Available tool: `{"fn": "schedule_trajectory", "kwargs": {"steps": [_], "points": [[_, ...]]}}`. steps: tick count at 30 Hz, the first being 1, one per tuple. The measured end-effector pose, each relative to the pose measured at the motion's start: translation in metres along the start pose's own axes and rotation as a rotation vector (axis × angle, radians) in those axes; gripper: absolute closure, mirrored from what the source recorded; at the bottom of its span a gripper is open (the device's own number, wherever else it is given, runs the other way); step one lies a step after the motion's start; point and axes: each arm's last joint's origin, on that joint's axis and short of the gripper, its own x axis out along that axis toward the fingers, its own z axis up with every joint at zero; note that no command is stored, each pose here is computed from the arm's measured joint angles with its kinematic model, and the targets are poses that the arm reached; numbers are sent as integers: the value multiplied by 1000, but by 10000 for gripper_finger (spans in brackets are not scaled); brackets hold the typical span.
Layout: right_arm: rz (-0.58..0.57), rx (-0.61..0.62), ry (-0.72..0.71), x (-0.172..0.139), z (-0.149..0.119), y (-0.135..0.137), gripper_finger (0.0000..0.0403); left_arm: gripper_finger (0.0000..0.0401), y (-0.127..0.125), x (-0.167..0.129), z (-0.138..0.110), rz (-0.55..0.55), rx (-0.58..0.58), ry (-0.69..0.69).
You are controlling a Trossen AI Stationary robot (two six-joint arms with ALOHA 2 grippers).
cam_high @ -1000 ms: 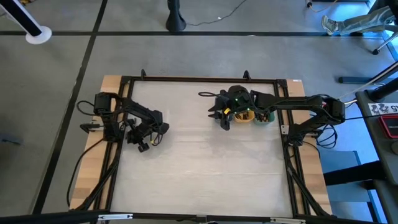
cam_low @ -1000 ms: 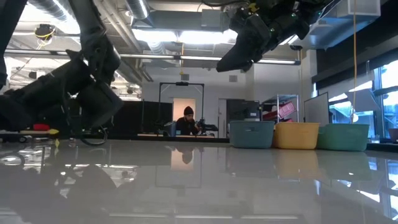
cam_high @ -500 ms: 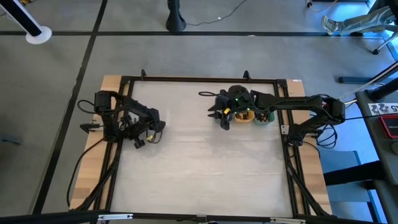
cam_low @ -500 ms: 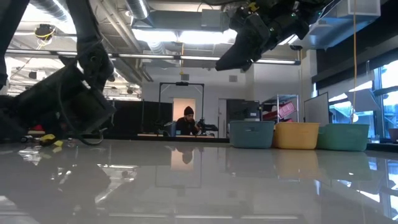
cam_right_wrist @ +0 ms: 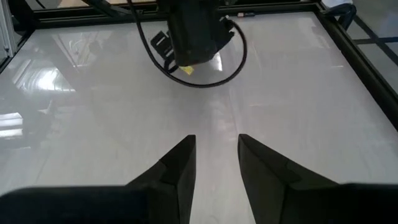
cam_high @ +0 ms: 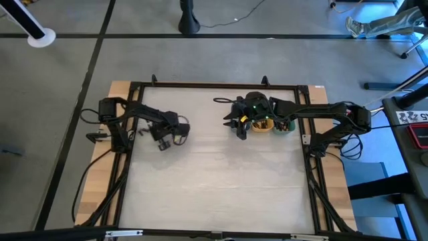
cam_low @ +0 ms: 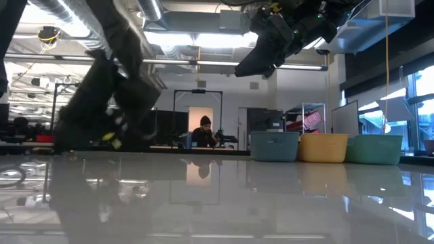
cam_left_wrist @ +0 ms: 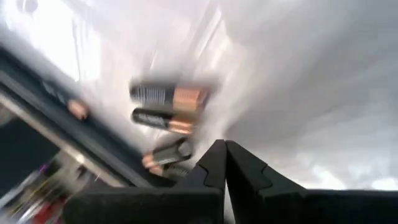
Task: Sort batteries
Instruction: Put the black into the yellow bin
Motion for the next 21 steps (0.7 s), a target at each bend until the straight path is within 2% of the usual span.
{"fn": "schedule_trajectory", "kwargs": {"steps": [6, 9, 14, 18, 21], "points": [[-3, -5, -30, 0, 3, 0, 281, 401, 18, -51, -4, -126, -110, -237], [-6, -10, -79, 0, 8, -1, 281, 401, 42, -64, -18, -199, -240, -304], [-18, 11, -203, 3, 18, -8, 281, 401, 88, -77, -40, -337, -521, -442], [-6, 124, -193, 25, 21, -33, 281, 401, 114, -85, -53, -409, -646, -583], [101, 202, -166, 58, 28, -48, 281, 399, 127, -87, -64, -415, -709, -642]]}}
